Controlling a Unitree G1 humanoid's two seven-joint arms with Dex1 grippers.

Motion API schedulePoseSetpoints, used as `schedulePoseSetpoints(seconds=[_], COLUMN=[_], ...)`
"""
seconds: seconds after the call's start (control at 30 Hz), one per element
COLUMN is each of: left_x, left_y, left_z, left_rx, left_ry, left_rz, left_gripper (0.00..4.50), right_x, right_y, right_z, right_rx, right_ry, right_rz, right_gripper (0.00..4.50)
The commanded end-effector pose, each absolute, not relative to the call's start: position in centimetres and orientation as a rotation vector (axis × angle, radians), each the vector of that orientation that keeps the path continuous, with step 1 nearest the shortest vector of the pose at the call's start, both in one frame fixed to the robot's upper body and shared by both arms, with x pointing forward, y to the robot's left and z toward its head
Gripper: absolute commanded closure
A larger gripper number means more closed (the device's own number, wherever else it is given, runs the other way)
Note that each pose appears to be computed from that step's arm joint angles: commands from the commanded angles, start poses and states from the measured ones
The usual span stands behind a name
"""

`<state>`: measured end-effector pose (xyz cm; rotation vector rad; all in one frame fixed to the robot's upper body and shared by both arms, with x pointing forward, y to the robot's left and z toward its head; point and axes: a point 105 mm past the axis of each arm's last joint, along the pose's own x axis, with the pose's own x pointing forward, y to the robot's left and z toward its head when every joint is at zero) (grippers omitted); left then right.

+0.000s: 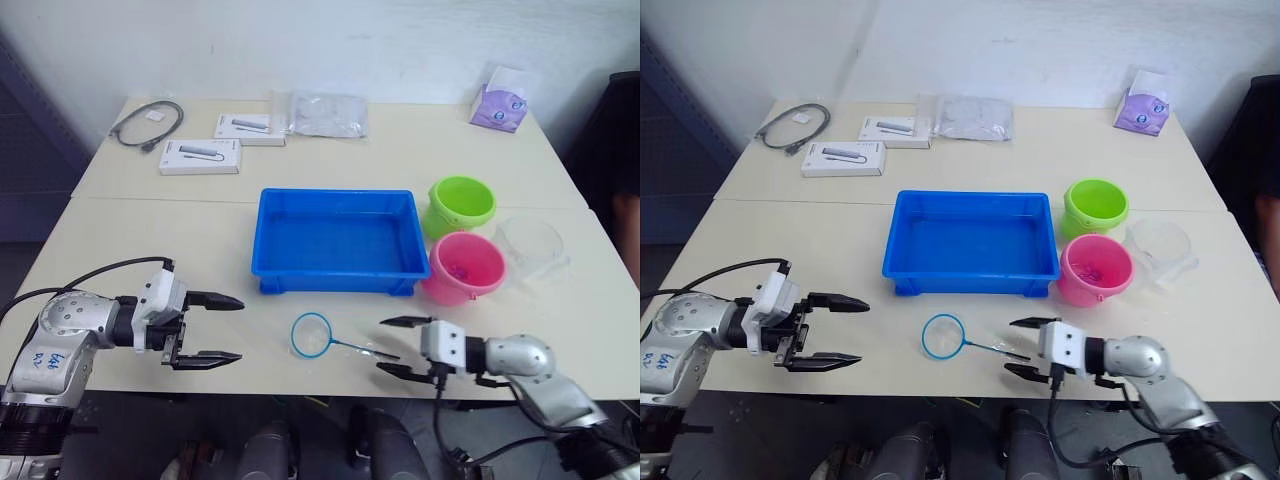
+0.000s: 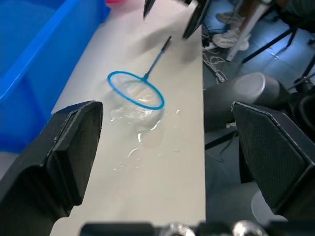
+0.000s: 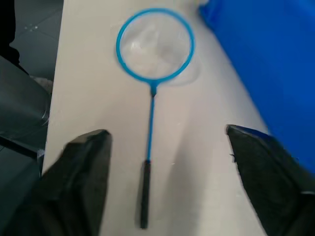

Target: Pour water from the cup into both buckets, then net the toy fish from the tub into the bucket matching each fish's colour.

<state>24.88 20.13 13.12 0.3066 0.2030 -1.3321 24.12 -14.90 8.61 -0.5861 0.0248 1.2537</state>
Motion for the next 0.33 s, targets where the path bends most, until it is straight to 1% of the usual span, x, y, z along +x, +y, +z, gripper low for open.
schedulePoseSetpoints(seconds=[0.03, 0.13, 0.17, 0.2, 0.27, 0.33], left_x=[25.8, 26.0, 25.9, 25.8, 25.9, 26.0], left_y=[22.8, 25.2, 26.0, 26.6, 27.2, 27.3], left_z=[13.7, 13.9, 13.9, 13.9, 14.0, 14.0], left_rx=[0.371, 0.405, 0.422, 0.421, 0.412, 0.401], left_ry=[0.176, 0.184, 0.192, 0.198, 0.18, 0.165], left_rz=[-1.149, -1.04, -1.011, -0.99, -0.956, -0.945], left_gripper=[0.0, 0.0, 0.0, 0.0, 0.0, 0.0], right_x=[21.6, 19.9, 19.2, 18.9, 18.5, 18.4], right_y=[-17.4, -21.7, -23.0, -24.8, -27.3, -28.9], right_z=[13.0, 16.3, 17.1, 17.6, 18.5, 18.9], right_rx=[-0.595, -0.659, -0.681, -0.718, -0.753, -0.744], right_ry=[-0.027, 0.009, 0.015, 0.049, 0.067, 0.092], right_rz=[1.234, 1.111, 1.099, 1.044, 0.967, 0.93], right_gripper=[0.04, 0.04, 0.04, 0.04, 0.04, 0.04])
